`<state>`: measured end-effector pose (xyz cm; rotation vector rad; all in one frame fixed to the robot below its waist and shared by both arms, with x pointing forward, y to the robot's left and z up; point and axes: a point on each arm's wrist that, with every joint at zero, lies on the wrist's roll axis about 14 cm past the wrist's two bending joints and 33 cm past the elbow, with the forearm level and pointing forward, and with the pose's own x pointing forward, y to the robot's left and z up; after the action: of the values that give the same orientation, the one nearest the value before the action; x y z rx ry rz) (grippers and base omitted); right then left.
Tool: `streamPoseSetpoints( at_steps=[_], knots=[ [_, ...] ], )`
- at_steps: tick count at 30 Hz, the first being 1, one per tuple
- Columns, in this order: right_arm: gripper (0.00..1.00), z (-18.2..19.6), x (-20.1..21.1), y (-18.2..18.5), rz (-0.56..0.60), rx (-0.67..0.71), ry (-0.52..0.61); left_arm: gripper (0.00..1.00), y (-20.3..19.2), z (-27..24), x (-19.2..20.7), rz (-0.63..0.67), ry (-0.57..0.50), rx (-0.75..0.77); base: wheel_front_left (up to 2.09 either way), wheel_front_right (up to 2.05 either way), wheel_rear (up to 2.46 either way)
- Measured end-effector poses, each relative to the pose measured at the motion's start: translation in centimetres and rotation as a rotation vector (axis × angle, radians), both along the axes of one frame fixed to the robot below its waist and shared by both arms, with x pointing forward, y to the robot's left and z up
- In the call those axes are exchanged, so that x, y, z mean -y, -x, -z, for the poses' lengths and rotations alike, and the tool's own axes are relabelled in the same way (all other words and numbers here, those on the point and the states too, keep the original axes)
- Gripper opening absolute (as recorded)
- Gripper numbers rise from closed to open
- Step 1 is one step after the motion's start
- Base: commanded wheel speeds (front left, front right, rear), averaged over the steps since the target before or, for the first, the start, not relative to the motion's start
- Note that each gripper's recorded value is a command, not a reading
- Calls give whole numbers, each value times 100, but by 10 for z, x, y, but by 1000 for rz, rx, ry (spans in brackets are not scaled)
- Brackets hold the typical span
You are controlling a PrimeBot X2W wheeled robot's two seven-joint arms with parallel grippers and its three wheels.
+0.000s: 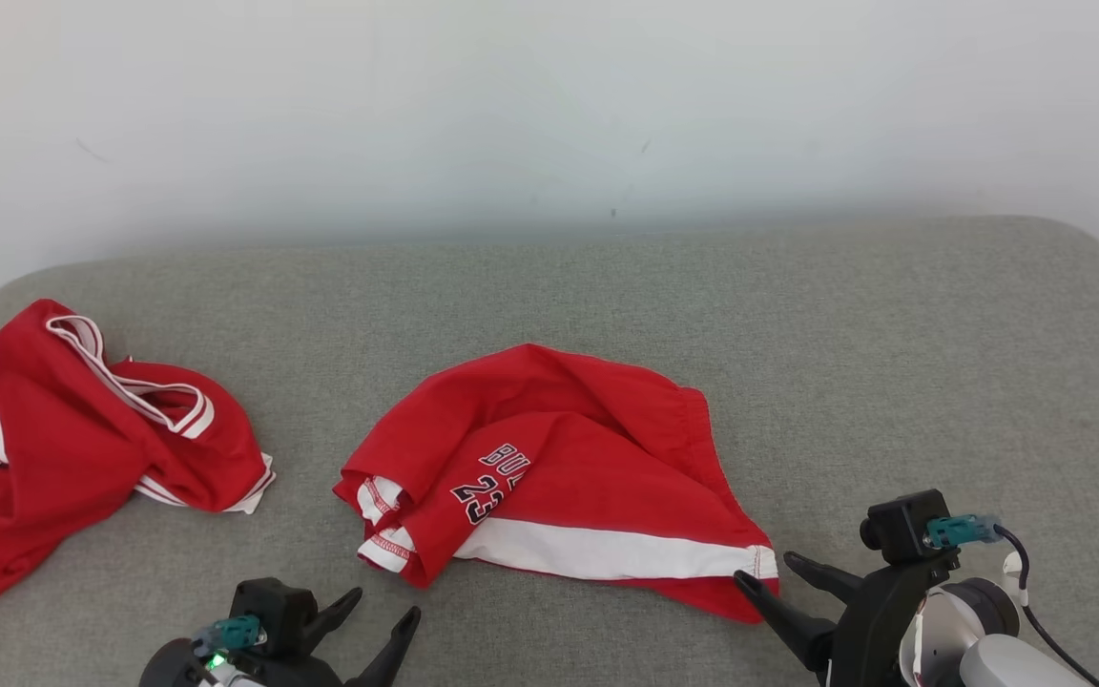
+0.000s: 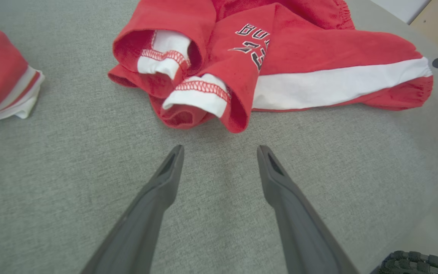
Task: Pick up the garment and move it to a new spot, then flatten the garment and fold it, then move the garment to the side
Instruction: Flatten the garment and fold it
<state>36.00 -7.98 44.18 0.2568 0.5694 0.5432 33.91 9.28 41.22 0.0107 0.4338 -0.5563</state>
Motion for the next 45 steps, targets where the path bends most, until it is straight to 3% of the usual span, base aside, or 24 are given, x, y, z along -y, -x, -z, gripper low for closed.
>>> streamPoseSetpoints(
  at_steps=[7, 16, 31, 33, 34, 38, 39, 40, 41, 45],
  knots=[
    [100, -7, -3, -1, 6, 25, -14, 100, -1, -2, -8, 7, -61, 53, 0, 0, 0],
    [100, -4, 0, -2, 27, 18, -5, 100, -17, -16, 5, 108, -140, 159, 0, 0, 0],
    [100, -1, 0, 0, 43, 4, -6, 100, -29, -4, -3, 82, -175, 124, 0, 0, 0],
    [100, -1, 1, 0, 47, 4, -8, 11, -30, 0, -2, 75, -174, 104, 0, 0, 0],
    [100, -1, 2, 0, 51, 4, -7, 0, -30, 0, 0, 79, -171, 102, 0, 0, 0],
    [100, -1, 3, 0, 55, 4, -8, 0, -29, -1, 9, 89, -140, 93, 0, 0, 0],
    [71, -1, 3, 0, 56, 4, -7, 0, -30, 0, 8, 87, -141, 93, 0, 0, 0],
    [21, -1, 4, -1, 58, 5, -8, 0, -30, -1, 8, 83, -138, 94, 0, 0, 0],
    [0, -3, 5, -2, 60, 10, -9, 0, -31, -2, 8, 78, -134, 94, 0, 0, 0],
    [0, -7, 2, -4, 55, 25, -19, 0, -31, -6, 6, 42, -88, 84, 0, 0, 0]
  ],
)
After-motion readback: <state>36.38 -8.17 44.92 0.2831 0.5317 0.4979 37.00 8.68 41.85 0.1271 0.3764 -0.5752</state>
